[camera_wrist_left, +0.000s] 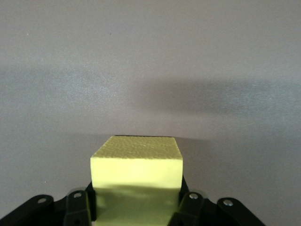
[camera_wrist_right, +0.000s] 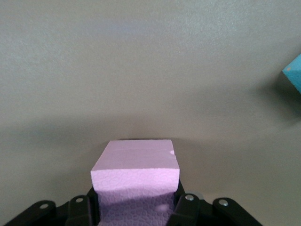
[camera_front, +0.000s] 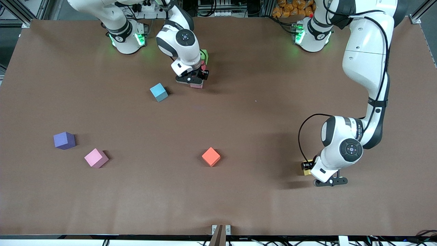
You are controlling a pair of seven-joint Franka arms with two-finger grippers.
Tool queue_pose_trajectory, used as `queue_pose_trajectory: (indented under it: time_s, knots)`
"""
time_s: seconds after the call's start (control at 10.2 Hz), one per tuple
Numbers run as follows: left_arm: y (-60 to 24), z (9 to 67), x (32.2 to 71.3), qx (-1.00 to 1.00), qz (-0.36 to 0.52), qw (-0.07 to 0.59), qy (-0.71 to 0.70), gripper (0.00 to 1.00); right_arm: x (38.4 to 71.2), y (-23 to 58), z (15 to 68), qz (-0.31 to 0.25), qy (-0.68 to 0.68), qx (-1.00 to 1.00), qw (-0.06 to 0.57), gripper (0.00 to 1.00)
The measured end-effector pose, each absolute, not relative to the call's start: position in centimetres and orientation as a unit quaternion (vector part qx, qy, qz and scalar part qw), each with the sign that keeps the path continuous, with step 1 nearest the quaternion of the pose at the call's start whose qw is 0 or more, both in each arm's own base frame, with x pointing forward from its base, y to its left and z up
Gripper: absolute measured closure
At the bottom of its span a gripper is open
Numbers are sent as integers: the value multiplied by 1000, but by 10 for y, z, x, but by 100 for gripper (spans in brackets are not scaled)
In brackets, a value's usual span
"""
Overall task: Arrange blocks into number 1
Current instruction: 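Grasp the yellow block with the left gripper while the right gripper lifts lavender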
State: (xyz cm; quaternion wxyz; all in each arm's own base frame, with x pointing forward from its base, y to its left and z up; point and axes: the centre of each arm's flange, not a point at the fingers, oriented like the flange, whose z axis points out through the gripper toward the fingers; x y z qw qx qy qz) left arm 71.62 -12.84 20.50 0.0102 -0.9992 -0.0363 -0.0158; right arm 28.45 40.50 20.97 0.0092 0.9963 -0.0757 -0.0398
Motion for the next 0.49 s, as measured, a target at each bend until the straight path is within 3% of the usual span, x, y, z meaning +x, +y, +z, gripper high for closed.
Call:
queue_pose_trajectory:
  time_s: [0.29, 0.49]
  knots:
    - [-177, 234, 708, -999, -25, -2, -48, 40, 281, 406, 206, -42, -71, 997, 12, 44]
    - [-245, 265, 682, -998, -8, 0, -62, 41, 279, 406, 202, -43, -65, 997, 15, 44]
